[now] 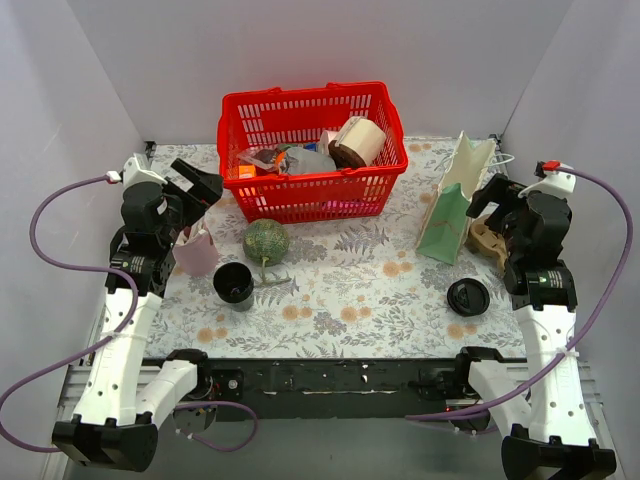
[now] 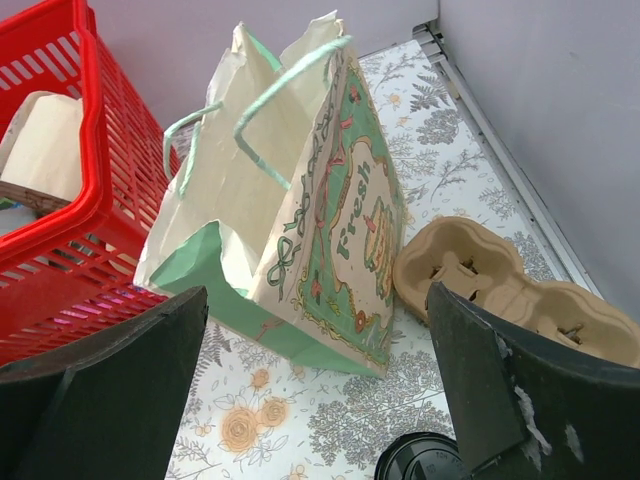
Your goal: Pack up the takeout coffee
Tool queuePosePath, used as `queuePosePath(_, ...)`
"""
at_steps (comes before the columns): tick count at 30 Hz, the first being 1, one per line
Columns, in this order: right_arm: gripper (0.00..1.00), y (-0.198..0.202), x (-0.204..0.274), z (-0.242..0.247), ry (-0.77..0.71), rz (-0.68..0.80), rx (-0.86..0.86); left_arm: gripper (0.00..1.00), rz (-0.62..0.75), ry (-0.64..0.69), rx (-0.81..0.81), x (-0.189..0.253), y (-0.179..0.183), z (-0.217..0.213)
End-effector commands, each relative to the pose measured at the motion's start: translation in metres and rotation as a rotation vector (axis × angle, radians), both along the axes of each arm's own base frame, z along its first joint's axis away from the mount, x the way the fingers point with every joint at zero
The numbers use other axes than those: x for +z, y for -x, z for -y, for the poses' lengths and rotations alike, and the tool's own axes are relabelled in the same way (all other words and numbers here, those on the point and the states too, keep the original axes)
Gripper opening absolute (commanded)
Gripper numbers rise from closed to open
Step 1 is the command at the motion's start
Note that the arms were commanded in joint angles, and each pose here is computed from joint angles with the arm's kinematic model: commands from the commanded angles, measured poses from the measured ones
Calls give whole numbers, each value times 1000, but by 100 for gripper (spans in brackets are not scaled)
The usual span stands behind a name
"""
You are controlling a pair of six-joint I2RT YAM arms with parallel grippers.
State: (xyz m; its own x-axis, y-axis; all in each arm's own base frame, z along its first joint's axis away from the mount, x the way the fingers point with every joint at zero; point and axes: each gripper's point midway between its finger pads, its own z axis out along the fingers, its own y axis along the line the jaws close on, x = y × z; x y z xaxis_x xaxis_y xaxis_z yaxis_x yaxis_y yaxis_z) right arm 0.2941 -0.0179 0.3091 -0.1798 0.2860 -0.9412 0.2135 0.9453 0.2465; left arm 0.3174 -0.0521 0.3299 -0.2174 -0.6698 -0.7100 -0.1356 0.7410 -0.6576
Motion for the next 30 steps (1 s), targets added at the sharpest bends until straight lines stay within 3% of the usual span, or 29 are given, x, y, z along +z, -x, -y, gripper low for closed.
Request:
queuePosePath(1, 98, 5, 13, -12, -8, 48, 64, 98, 92, 40, -32, 31, -2, 8)
queuePosePath(7, 98, 38, -28, 17, -64, -78, -151, 98, 102, 45, -42, 29, -12, 11)
queuePosePath(14, 98, 78, -102, 54, -12, -419, -425, 98, 79, 19, -86, 17, -21, 17)
queuePosePath(17, 98, 65, -122, 52, -18, -450, -401, 98, 73, 5, -89, 14, -21, 17)
queuePosePath(24, 89, -7, -116, 48, -117, -393, -278, 98, 74, 11, -82, 10, -16, 16)
queuePosePath(27, 79, -36, -117, 54, -150, -391, -259, 98, 78, 11, -99, 9, -15, 18)
queuePosePath(30, 61, -62, -128, 56, -183, -399, -225, 98, 80, 8, -101, 8, -16, 18)
